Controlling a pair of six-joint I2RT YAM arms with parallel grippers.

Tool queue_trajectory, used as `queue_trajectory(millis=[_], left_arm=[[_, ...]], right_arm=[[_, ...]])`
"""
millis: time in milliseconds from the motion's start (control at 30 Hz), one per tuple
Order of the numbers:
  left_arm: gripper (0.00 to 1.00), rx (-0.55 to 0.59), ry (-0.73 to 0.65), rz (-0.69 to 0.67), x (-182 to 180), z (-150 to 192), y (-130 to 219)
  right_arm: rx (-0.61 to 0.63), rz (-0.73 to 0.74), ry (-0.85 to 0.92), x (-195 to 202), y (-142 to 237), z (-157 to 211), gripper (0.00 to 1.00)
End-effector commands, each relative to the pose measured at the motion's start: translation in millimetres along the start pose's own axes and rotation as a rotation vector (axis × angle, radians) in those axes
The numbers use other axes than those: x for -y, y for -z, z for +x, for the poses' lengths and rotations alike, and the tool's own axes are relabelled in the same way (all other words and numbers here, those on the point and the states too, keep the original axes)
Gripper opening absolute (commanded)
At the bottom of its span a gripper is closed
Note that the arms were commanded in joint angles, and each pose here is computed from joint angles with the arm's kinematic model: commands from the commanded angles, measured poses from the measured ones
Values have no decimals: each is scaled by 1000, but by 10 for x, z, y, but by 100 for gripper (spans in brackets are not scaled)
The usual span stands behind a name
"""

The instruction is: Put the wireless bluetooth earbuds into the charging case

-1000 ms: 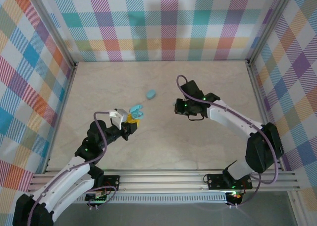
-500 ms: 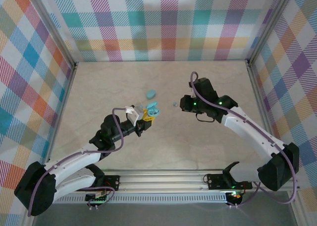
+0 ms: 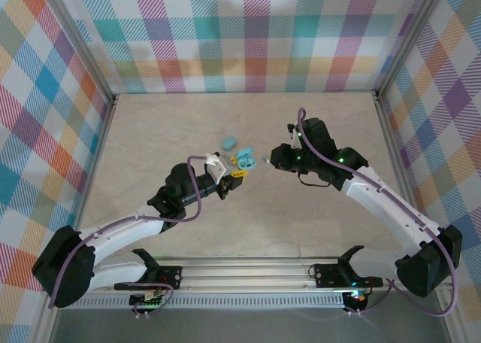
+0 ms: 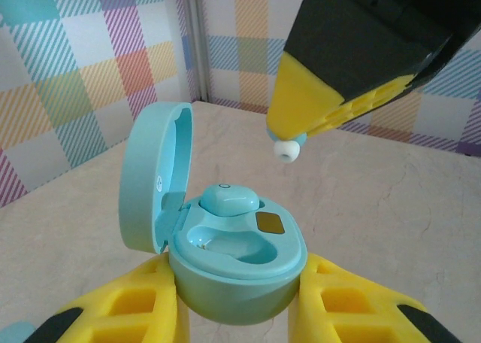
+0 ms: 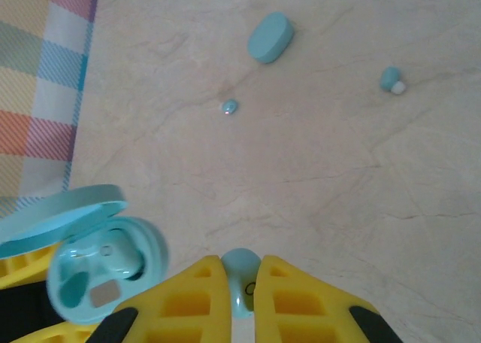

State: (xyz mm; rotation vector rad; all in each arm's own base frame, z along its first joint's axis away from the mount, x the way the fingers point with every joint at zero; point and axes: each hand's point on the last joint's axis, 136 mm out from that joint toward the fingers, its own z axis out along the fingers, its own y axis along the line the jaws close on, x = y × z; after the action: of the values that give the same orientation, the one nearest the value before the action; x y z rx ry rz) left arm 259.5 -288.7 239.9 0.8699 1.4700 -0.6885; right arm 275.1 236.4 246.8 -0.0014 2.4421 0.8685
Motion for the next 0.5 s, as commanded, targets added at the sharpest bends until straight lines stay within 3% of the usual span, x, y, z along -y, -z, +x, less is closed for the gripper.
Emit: queue_trajectory(millis=[0, 467], left_arm=[[0, 56, -41, 22, 56, -194, -24], [0, 39, -57, 35, 91, -153, -13]], right_arm=[[11, -87, -6, -189, 54, 34, 9], [-2, -141, 55, -589, 17, 100, 8]])
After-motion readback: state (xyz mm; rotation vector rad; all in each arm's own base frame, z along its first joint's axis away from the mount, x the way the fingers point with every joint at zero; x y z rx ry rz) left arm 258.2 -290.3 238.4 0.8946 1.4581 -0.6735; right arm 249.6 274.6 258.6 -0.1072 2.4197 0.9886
